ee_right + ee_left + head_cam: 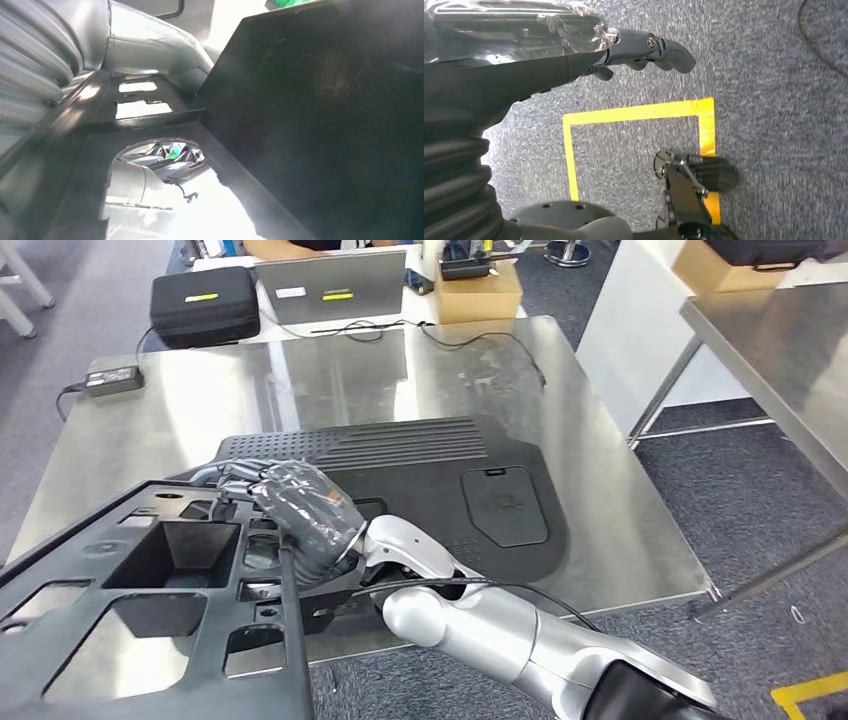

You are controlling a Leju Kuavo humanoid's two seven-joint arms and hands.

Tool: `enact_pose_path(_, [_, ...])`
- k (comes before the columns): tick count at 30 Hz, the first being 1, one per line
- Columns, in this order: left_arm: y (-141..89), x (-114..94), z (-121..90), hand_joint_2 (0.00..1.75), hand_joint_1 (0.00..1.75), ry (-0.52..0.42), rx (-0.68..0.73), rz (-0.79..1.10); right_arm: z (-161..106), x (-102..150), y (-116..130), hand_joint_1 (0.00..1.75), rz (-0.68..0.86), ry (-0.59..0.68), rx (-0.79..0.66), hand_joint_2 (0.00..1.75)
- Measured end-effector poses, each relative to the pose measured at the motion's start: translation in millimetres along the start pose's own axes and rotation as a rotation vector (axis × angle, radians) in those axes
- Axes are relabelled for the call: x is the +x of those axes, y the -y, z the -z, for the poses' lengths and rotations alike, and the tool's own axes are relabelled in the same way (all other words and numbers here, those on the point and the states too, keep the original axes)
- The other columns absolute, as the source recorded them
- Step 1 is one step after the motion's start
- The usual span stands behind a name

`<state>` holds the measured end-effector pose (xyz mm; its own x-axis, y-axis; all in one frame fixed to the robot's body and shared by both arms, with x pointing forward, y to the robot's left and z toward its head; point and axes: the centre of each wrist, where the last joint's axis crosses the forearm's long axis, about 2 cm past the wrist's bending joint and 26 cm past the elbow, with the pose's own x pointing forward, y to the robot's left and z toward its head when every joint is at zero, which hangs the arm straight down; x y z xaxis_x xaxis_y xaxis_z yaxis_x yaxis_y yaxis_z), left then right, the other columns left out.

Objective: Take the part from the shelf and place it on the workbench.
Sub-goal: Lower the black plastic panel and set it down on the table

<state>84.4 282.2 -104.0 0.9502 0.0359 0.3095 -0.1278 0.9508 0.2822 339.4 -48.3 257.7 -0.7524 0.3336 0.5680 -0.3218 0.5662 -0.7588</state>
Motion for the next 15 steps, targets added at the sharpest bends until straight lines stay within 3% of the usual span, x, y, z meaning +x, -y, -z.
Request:
enact_pose_path(8, [0.0, 0.8, 0.1, 1.75, 0.0, 0.002, 0.003, 0.002, -0.4, -3.0, -0.5, 1.75, -0.04, -0.03, -0.008, 1.75])
enact_pose_path(15, [0.4, 7.5, 0.8, 1.75, 0.0, 0.002, 0.005, 0.015, 7.4, -6.7, 4.8, 1.75, -0.274, -0.126, -0.016, 1.75])
